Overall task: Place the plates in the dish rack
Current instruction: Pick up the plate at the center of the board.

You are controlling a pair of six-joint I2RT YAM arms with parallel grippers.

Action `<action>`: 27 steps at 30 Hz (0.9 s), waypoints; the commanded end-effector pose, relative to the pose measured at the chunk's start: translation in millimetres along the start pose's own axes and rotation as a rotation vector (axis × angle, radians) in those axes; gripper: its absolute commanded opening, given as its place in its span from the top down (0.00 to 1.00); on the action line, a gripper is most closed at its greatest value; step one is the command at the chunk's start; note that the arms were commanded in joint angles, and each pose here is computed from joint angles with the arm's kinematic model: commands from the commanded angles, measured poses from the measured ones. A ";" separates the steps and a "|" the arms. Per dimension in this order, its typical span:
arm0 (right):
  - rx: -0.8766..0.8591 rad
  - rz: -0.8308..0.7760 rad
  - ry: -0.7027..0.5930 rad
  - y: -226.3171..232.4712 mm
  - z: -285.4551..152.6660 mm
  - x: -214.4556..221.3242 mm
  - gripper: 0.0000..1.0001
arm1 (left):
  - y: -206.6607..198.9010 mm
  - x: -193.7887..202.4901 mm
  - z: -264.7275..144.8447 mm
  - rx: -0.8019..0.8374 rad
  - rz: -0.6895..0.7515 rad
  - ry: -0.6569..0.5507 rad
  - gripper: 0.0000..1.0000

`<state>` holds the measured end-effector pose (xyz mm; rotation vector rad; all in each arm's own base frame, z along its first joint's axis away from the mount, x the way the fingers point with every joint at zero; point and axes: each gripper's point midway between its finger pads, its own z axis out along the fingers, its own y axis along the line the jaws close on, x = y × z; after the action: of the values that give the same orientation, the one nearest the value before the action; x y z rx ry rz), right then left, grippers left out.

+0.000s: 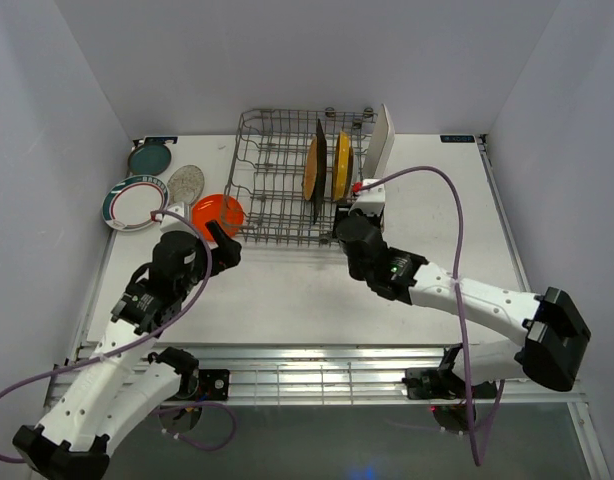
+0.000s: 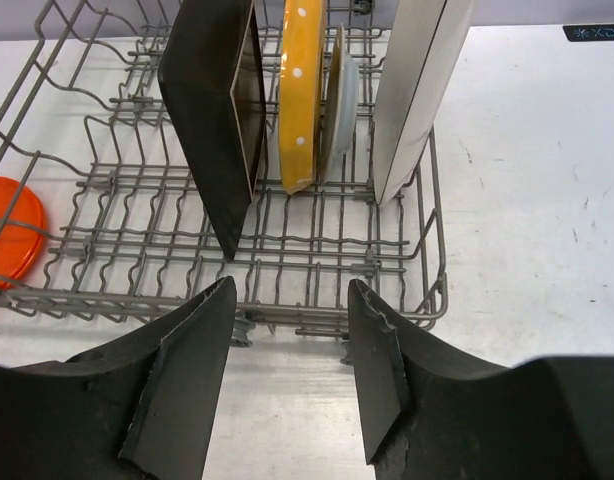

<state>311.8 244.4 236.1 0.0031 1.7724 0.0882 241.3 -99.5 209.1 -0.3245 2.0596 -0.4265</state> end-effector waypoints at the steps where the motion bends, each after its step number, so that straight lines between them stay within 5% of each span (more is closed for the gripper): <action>1: -0.034 0.071 -0.076 -9.4 -12.4 -26.7 0.45 | -8.2 -28.3 -0.5 -0.040 -0.087 -0.062 0.02; 9: -0.060 0.053 -0.133 -33.4 -33.1 -49.7 0.45 | -20.9 -51.3 15.4 -0.094 -0.260 -0.100 0.02; 18: -0.173 0.076 -0.160 -43.5 -57.7 -53.7 0.45 | 21.0 -63.3 37.4 -0.286 -0.332 -0.238 0.03; 27: -0.196 0.077 -0.124 -49.0 -62.0 -30.6 0.44 | 46.1 -66.9 63.6 -0.166 -0.326 -0.266 0.02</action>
<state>261.2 190.9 266.2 -0.0910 1.6614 0.2657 309.6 -36.4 206.1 -0.8539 1.8104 -0.3181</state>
